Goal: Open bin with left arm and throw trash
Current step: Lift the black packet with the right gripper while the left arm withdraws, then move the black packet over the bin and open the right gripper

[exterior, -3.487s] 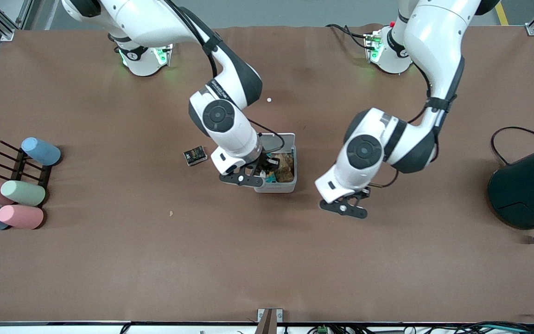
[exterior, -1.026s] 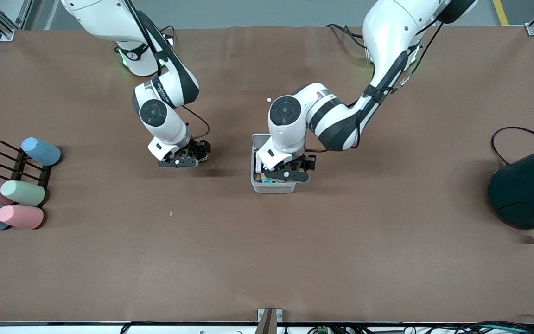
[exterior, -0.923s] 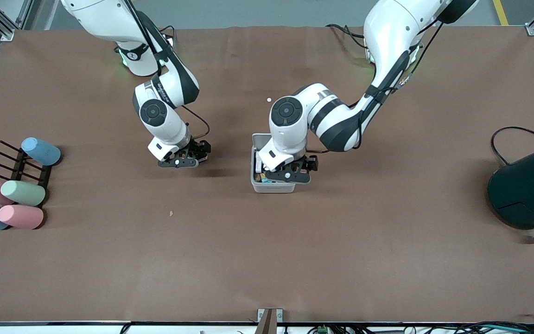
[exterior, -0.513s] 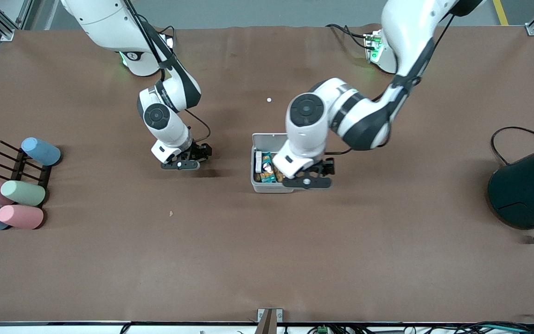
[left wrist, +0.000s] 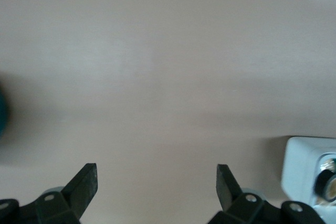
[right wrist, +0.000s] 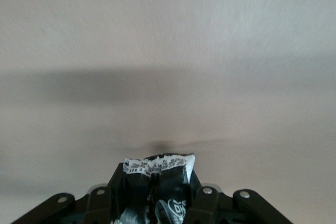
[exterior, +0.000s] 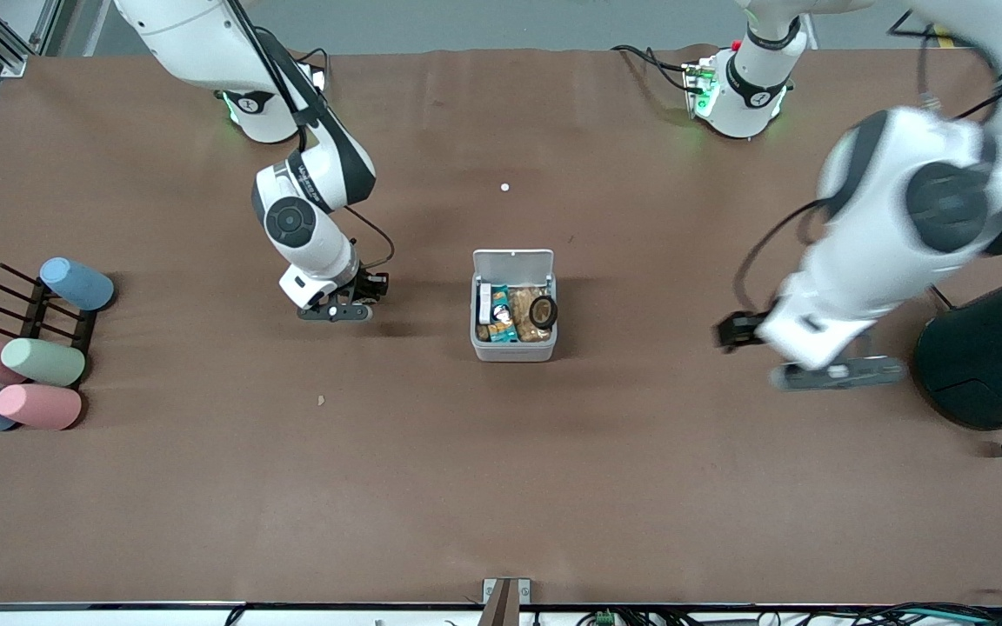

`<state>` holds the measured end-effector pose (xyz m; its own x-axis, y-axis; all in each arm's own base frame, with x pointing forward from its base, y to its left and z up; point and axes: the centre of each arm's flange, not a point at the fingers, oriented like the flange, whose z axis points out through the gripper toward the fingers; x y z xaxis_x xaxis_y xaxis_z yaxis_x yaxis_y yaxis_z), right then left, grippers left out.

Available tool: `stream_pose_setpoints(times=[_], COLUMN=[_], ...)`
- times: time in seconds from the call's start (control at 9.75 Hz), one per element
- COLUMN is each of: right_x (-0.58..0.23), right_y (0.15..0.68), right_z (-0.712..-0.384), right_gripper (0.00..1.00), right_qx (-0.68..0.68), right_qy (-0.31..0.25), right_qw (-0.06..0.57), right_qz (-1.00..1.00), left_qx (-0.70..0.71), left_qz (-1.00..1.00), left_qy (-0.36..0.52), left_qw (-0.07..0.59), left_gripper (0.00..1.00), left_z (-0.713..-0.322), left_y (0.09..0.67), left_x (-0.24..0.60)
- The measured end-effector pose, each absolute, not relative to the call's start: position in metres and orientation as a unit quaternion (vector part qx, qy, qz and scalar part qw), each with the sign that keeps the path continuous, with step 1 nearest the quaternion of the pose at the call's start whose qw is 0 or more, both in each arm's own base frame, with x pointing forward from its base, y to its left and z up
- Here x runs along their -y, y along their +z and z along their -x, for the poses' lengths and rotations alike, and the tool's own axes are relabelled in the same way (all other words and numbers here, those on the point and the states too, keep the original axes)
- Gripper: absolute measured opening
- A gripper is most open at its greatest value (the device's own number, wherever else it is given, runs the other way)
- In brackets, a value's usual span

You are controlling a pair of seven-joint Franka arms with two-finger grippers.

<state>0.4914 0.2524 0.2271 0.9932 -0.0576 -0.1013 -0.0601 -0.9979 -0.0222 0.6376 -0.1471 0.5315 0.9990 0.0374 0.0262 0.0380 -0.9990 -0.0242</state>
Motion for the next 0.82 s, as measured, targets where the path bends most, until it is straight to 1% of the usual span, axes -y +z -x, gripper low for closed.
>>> stream_pose_setpoints(times=[0.1,0.21,0.31,0.41,0.51,0.62,0.82], right_x=[-0.265,-0.283,-0.306,-0.332,-0.361,-0.391,-0.441], right_y=[0.268,0.316,0.359,0.384,0.393,0.390,0.357], right_z=[-0.518,-0.544,-0.560,-0.564,-0.564,-0.564,-0.566], right_gripper=[0.47,0.47,0.46,0.44,0.44,0.44,0.44], right_qx=[-0.055,-0.082,-0.103,-0.113,-0.120,-0.126,-0.132], right_qy=[0.042,0.026,0.015,0.006,0.000,-0.003,-0.001], right_qw=[0.021,0.045,0.080,0.106,0.119,0.128,0.137], right_qz=[0.997,0.995,0.991,0.988,0.986,0.984,0.982], left_qx=[0.023,0.032,0.045,0.048,0.034,0.022,0.017], left_qz=[0.999,0.999,0.999,0.998,0.999,0.999,1.000], left_qy=[-0.017,-0.024,-0.028,-0.027,-0.026,-0.023,-0.017], left_qw=[0.014,0.015,0.012,0.009,0.009,0.010,0.010], left_gripper=[1.00,1.00,1.00,1.00,1.00,1.00,1.00], left_z=[-0.626,-0.610,-0.594,-0.582,-0.578,-0.578,-0.581], left_y=[0.560,0.589,0.616,0.633,0.639,0.637,0.630], left_x=[0.132,0.126,0.113,0.088,0.061,0.043,0.040])
